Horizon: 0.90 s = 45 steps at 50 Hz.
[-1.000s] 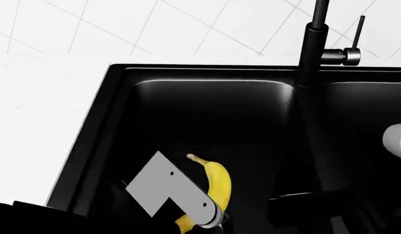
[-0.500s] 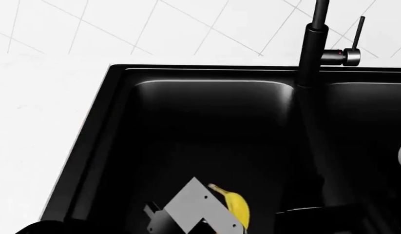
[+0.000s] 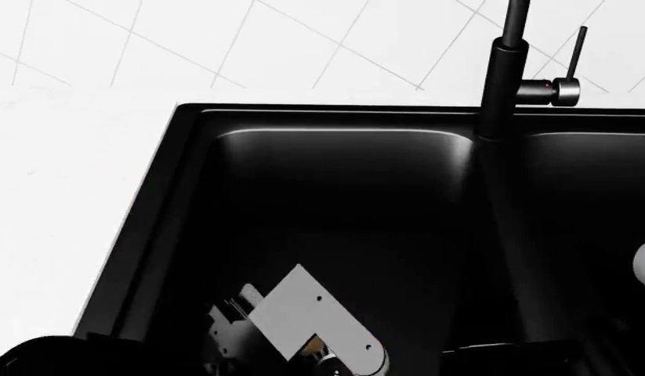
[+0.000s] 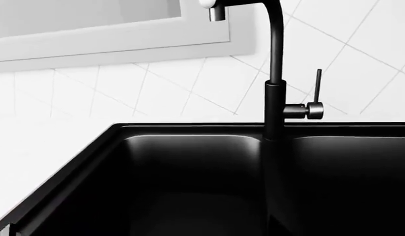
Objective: There is a mixed pile of frozen fruits and vegetables on the counter. Locate all the frozen vegetables and place the items in a bowl on the counter. Take all the frozen fruits and defrost them in a running sink.
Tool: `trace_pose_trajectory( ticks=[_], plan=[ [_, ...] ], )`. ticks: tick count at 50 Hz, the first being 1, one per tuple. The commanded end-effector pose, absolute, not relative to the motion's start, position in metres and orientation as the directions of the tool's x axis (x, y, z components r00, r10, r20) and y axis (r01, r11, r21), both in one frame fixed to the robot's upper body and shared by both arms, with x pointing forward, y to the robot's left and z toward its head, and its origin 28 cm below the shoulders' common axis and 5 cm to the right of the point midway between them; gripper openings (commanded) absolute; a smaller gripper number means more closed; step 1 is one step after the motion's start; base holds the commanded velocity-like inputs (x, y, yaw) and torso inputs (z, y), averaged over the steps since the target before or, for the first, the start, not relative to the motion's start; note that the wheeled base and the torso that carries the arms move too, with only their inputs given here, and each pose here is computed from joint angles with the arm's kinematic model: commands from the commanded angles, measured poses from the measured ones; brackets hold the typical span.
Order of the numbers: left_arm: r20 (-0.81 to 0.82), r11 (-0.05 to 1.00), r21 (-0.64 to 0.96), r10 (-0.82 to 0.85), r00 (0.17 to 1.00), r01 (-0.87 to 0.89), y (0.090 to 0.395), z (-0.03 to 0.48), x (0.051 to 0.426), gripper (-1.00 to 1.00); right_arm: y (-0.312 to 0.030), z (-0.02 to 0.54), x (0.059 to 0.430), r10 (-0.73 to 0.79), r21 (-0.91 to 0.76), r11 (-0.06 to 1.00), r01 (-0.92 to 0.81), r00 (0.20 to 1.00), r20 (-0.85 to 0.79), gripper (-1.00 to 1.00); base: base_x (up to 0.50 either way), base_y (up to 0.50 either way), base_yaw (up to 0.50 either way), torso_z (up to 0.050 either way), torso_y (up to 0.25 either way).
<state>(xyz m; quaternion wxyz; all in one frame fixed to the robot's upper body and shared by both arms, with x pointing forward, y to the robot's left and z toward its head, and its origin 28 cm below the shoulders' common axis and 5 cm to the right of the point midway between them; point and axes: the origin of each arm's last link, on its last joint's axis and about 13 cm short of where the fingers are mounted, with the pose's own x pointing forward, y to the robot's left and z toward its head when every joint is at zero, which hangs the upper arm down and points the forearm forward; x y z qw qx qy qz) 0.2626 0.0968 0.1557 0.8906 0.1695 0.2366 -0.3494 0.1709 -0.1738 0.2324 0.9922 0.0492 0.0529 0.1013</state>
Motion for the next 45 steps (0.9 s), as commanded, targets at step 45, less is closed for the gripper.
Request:
trace_pose_trajectory(
  ticks=[45],
  plan=[
    [-0.204,0.974,-0.005,-0.223,0.953,0.227,0.257,0.218,0.236,1.0,-0.18,0.219,0.169,0.17,0.152,0.974,-0.167,0.985,-0.004,1.0,0.0,0.0,0.0,0.0,0.0]
  ],
)
